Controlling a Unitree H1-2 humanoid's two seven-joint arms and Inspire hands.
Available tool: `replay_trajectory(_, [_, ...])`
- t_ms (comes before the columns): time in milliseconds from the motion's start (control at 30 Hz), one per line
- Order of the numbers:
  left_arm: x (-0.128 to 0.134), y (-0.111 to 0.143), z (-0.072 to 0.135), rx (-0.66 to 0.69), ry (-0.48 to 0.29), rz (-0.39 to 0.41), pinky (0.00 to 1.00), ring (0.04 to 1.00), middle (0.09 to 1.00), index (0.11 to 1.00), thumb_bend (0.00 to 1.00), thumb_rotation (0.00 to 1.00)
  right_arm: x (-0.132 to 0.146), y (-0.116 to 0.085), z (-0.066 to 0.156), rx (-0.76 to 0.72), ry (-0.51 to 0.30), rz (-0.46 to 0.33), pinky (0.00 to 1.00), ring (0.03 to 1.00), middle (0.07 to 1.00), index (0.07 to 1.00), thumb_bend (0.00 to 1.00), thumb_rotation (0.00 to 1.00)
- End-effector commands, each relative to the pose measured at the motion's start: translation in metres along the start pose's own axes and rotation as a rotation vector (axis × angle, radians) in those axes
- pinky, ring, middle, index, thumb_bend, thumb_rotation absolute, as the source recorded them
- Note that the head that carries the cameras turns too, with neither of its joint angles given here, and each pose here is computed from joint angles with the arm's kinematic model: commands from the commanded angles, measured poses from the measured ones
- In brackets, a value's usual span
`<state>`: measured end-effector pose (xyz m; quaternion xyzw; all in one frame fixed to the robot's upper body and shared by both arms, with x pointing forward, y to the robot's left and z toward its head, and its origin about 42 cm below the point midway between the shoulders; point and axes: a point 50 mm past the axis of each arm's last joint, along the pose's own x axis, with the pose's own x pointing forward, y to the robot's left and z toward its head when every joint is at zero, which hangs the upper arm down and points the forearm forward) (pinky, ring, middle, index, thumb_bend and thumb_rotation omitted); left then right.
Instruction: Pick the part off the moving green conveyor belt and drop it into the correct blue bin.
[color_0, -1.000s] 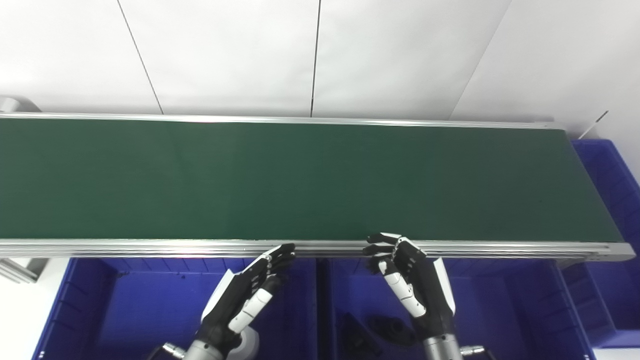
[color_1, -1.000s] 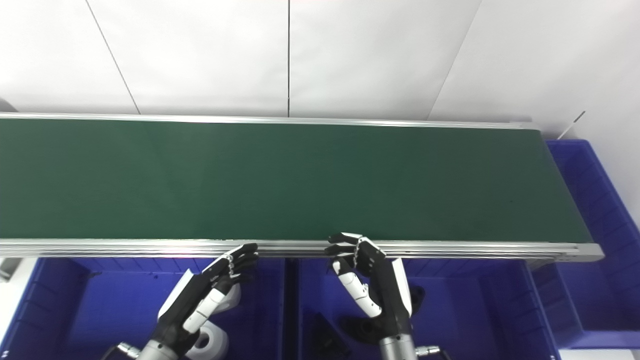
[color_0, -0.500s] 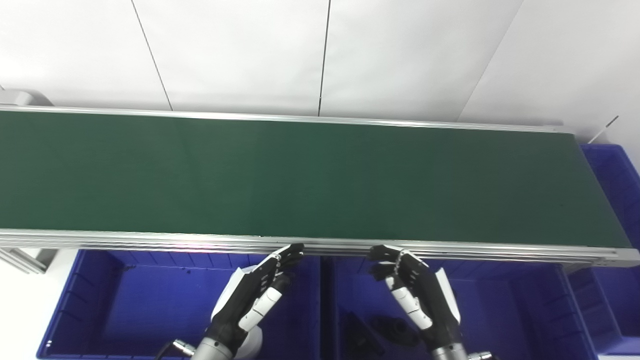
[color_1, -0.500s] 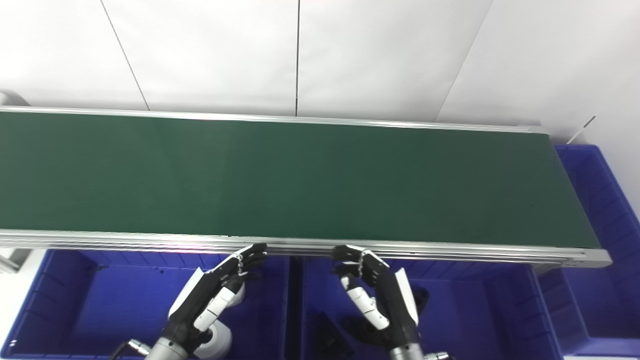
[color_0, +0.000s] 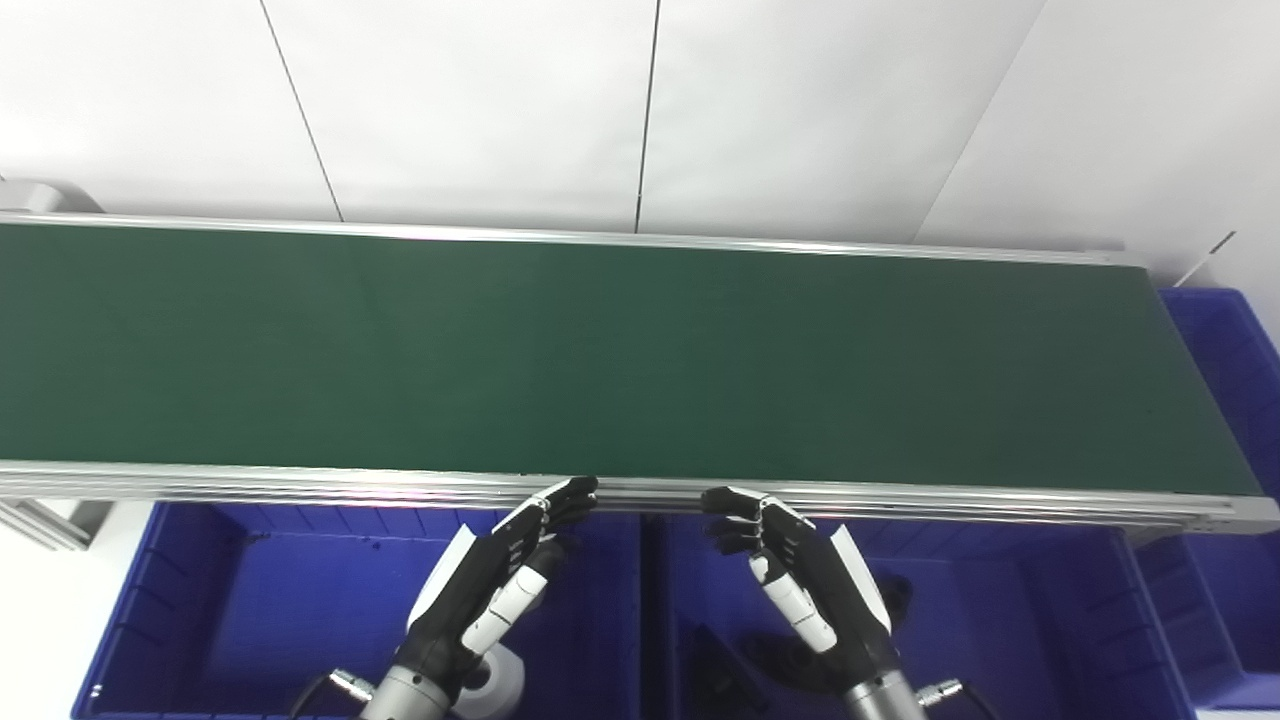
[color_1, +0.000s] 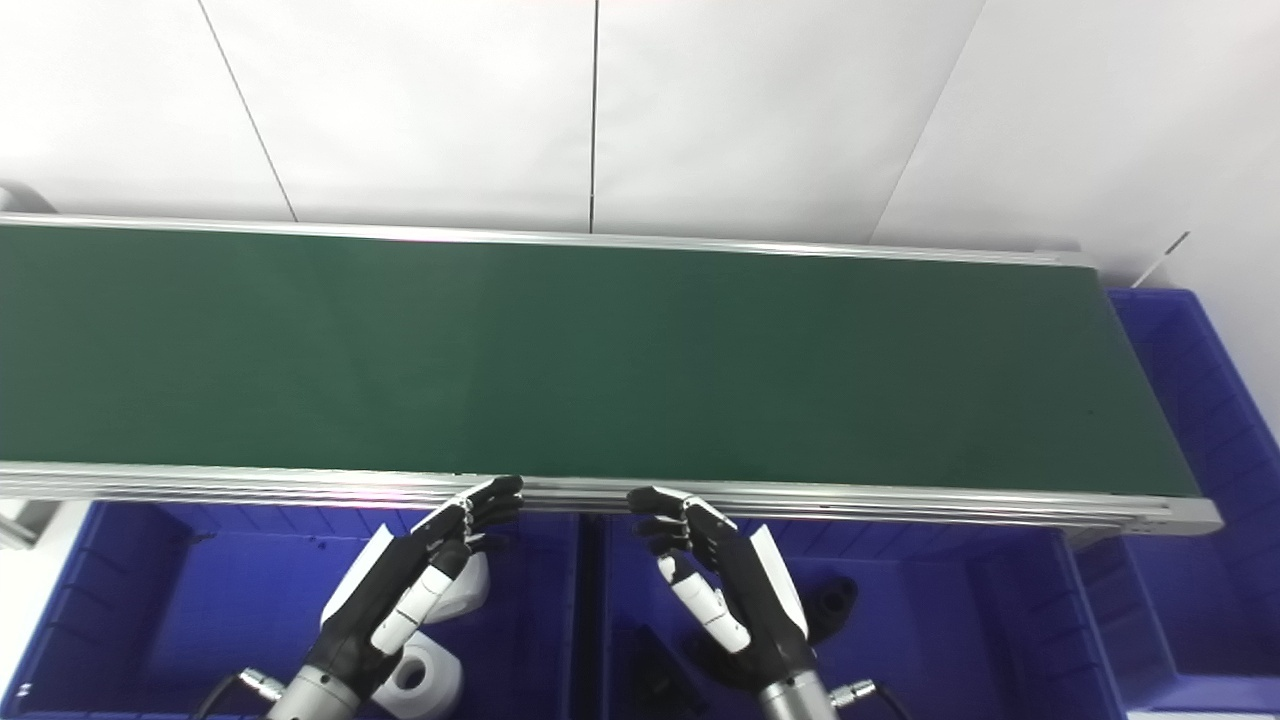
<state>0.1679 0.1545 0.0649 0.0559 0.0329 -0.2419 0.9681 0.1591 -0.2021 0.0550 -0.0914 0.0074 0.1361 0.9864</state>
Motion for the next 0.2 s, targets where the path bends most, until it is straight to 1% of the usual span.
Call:
replay_trajectory(0, [0.0027, 0.0010, 0.0129, 0.016, -0.058, -0.001, 0.79, 0.869, 0.866, 0.862, 0.62, 0.96, 0.0042, -0.0024, 0.0089, -0.009, -0.026, 0.002, 0.67, 0.715, 0.770, 0.756, 0.76, 0.95])
replay_trajectory(167, [0.0034, 0.0008, 0.0137, 0.009, -0.059, -0.001, 0.80, 0.874, 0.867, 0.865, 0.61, 0.95, 0.0048, -0.0034, 0.0100, -0.013, -0.022, 0.011, 0.66, 0.712, 0.767, 0.759, 0.76, 0.95])
